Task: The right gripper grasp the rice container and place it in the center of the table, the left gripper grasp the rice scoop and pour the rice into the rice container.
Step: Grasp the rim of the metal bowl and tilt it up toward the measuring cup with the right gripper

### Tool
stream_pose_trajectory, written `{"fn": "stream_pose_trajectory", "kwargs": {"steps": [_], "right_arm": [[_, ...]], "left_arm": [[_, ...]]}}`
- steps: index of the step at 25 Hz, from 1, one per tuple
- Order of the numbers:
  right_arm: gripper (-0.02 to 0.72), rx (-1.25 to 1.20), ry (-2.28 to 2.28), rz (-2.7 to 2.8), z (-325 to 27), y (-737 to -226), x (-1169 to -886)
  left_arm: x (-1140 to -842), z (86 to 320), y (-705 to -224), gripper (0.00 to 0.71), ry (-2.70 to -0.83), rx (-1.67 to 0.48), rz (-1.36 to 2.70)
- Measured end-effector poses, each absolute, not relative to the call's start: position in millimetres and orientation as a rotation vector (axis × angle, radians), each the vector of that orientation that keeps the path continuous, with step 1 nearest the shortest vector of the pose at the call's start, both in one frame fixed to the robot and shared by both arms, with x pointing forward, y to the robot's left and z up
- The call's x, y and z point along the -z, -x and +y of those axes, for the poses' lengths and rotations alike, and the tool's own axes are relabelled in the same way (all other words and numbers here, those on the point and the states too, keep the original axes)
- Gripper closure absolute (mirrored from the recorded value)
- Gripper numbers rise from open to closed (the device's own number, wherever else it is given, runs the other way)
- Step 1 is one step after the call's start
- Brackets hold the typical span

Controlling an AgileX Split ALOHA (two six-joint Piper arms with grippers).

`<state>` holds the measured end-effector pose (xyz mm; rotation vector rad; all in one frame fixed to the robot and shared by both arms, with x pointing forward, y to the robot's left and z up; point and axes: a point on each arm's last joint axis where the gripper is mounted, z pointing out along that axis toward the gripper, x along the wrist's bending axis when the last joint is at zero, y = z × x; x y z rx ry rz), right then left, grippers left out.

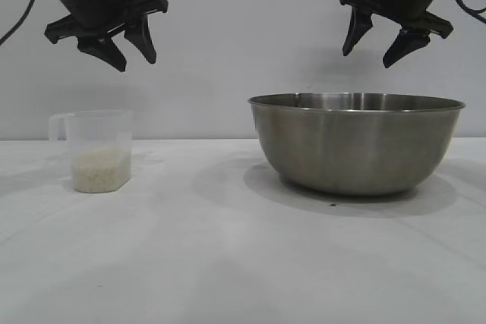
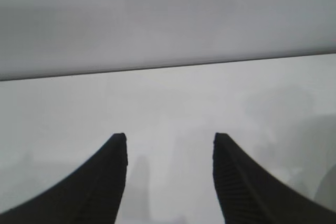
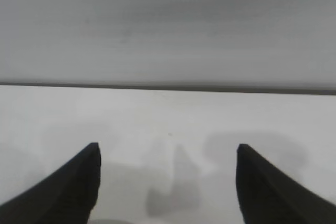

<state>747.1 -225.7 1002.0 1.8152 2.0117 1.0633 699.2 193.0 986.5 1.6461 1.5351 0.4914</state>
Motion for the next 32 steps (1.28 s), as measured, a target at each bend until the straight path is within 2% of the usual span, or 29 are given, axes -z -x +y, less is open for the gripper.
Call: {"fn": "stream_pose_trajectory", "kwargs": {"steps": [12,24,32], "right_arm": [[0.191,-1.039,-1.803,2.038,-226,-746,-1001],[0.191,-0.764,-1.845,2.314,-250,-709,-1028],[0.191,-0.587,-1.915,2.428,-253,-694,-1027]], "left_arm": [[-987,193,-699,0.401,-1.648,-0.492,1.534],[-985,192,-698,0.401,-1.661,-0.473,1.537],[-985,192,-698,0.401,-1.663,-0.471,1.537]]}}
